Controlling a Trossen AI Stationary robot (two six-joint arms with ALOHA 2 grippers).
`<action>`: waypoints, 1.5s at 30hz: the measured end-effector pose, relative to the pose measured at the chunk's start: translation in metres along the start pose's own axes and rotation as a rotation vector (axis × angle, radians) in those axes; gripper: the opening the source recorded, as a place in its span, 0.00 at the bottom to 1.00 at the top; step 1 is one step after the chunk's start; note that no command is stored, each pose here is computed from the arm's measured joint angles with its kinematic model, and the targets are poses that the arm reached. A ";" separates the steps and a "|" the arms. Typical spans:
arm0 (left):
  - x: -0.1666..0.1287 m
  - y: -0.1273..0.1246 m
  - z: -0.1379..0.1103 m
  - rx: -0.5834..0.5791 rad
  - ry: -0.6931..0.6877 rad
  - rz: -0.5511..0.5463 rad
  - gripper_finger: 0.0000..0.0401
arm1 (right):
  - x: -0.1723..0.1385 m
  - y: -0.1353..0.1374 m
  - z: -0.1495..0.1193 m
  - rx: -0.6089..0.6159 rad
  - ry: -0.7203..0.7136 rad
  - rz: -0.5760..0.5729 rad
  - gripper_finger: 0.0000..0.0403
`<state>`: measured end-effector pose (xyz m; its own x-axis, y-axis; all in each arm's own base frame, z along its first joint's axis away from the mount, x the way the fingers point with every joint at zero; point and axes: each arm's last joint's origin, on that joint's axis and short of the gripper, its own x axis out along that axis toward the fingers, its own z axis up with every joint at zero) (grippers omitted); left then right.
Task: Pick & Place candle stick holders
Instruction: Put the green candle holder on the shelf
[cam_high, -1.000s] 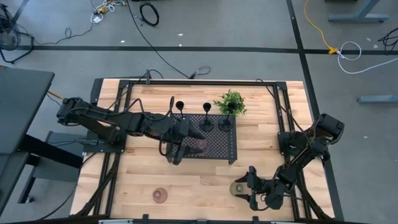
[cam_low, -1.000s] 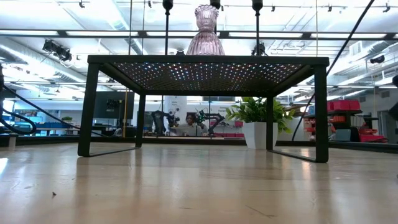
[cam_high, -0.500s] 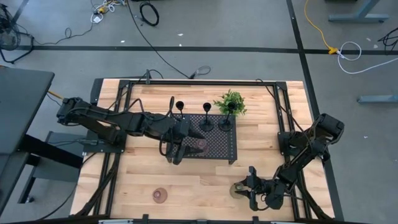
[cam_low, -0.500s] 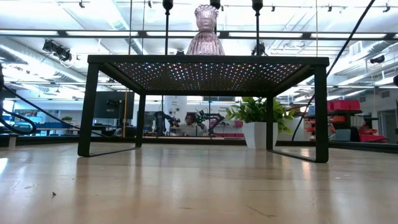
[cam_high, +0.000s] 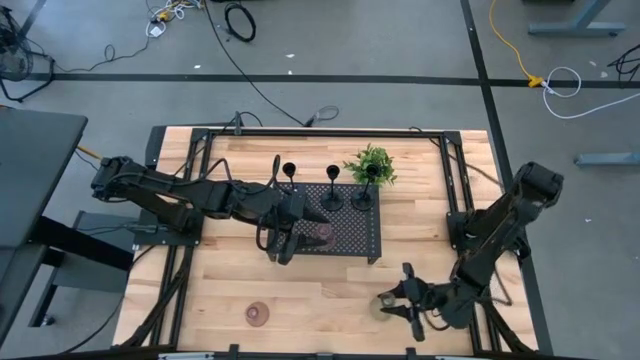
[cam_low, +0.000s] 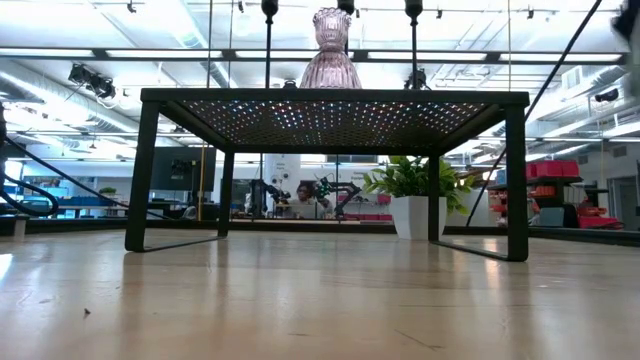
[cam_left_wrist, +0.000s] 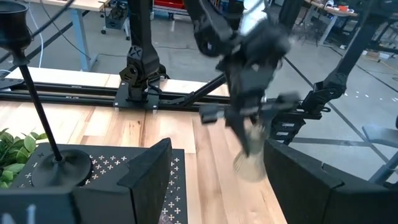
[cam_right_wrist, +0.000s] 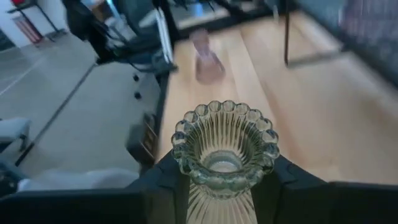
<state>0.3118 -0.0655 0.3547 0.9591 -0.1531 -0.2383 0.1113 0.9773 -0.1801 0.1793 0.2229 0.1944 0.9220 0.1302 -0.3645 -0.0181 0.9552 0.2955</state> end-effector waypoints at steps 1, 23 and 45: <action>0.000 0.000 0.000 0.000 0.000 0.000 0.63 | -0.005 0.003 0.010 -0.011 -0.012 0.009 0.28; 0.000 0.000 0.000 -0.007 0.000 0.000 0.63 | -0.001 -0.028 0.113 -0.169 -0.103 -0.318 0.28; 0.000 0.000 -0.001 -0.007 0.006 0.001 0.63 | 0.032 -0.101 0.111 -0.049 0.020 -0.392 0.28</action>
<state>0.3117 -0.0655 0.3540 0.9576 -0.1532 -0.2442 0.1086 0.9764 -0.1865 0.2533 0.1015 0.2506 0.8550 -0.2422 -0.4587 0.3151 0.9449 0.0883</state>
